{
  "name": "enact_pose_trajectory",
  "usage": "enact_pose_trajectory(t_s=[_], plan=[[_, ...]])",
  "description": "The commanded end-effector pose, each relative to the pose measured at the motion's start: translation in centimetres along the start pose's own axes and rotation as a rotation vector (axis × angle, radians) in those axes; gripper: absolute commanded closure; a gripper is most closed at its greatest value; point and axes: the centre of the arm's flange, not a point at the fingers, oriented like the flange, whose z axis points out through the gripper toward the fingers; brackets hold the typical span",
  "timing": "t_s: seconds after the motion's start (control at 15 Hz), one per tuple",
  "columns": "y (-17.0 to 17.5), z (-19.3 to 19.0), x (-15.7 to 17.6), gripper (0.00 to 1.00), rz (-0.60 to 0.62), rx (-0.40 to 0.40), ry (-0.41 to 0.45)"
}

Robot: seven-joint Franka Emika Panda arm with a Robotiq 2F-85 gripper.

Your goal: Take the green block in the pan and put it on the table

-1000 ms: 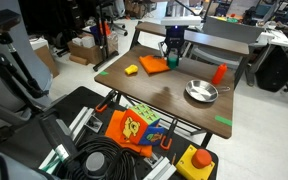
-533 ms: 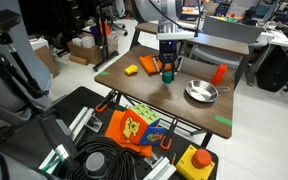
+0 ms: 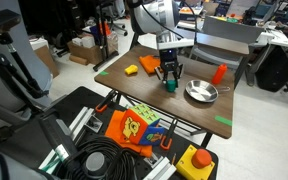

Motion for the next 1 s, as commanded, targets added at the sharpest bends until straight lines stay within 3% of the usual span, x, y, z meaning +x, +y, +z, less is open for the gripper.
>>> enact_pose_trajectory(t_s=[0.0, 0.27, 0.4, 0.8, 0.93], plan=[[-0.2, 1.0, -0.4, 0.24, -0.019, -0.054, -0.015], [0.4, 0.0, -2.3, 0.00, 0.014, -0.055, 0.047], [2.2, -2.0, -5.4, 0.00, 0.098, 0.021, 0.148], [8.1, -5.6, -17.6, 0.00, 0.273, 0.283, 0.277], [9.8, -4.8, -19.0, 0.00, 0.371, 0.356, 0.314]])
